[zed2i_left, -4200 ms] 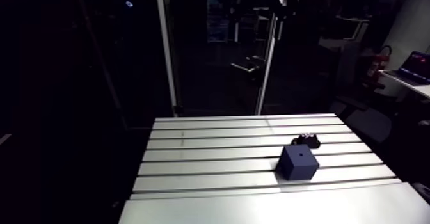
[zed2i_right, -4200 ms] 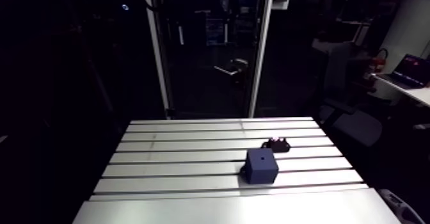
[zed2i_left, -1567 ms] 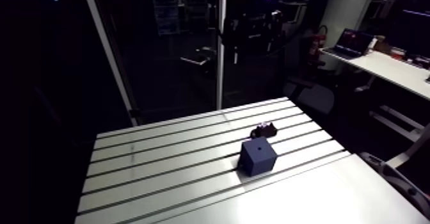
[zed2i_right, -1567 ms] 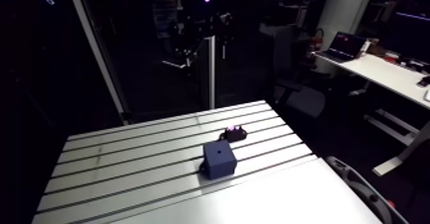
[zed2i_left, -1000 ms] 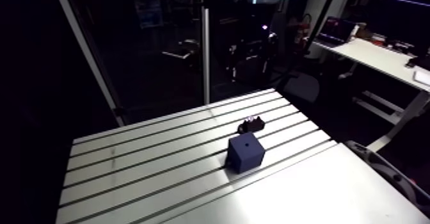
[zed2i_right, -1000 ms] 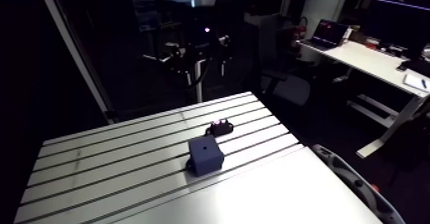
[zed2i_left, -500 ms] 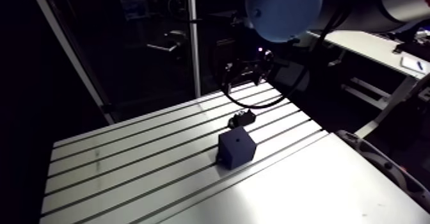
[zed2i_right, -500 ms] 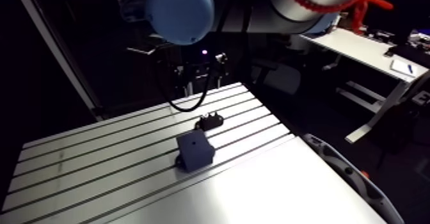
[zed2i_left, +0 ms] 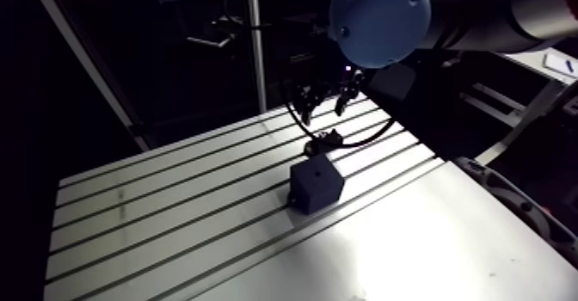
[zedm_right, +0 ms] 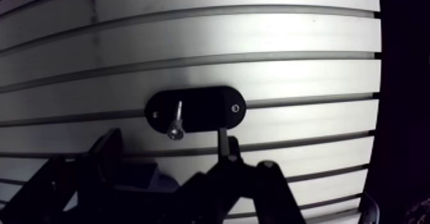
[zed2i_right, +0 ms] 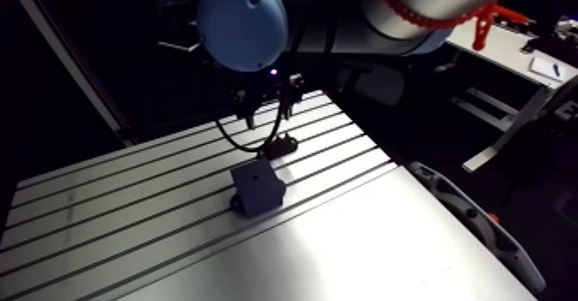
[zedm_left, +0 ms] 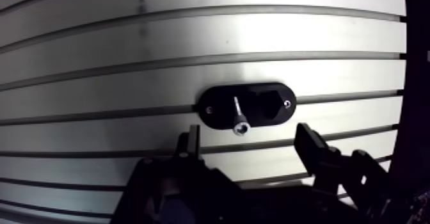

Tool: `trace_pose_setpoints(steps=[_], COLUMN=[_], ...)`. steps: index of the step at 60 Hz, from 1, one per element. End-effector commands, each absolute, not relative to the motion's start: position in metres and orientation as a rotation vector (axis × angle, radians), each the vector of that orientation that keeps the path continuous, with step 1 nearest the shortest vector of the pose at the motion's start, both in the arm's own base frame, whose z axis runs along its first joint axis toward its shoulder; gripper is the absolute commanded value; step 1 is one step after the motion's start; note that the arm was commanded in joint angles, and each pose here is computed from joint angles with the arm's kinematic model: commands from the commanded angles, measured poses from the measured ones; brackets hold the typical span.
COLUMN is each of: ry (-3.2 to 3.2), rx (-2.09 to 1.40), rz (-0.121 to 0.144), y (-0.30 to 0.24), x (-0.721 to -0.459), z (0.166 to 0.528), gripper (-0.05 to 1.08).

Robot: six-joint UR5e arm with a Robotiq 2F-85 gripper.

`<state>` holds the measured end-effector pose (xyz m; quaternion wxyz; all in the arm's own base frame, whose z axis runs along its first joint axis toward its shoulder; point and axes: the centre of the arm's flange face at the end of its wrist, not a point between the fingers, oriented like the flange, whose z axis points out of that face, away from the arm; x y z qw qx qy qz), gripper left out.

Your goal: Pick up the M10 bolt and insert it into the hole until fully seated.

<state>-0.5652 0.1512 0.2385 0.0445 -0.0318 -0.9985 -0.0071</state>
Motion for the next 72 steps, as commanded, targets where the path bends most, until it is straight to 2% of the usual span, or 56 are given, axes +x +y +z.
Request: trace_pose_setpoints(steps=[1,18,36,45,72], ry=[-3.053,-3.077,-3.067,-3.045,-3.045], rx=[-0.102,-0.138,-0.144,-0.131,-0.119], rz=[-0.024,-0.003,-0.004,0.028,0.029], y=[0.154,0.163,0.166,0.162,0.159], x=[-0.562,-0.551,-0.55,-0.554,-0.555], z=[0.225,0.21,0.211,0.212,0.214], gripper=[0.36,0.41,0.44,0.44,0.46])
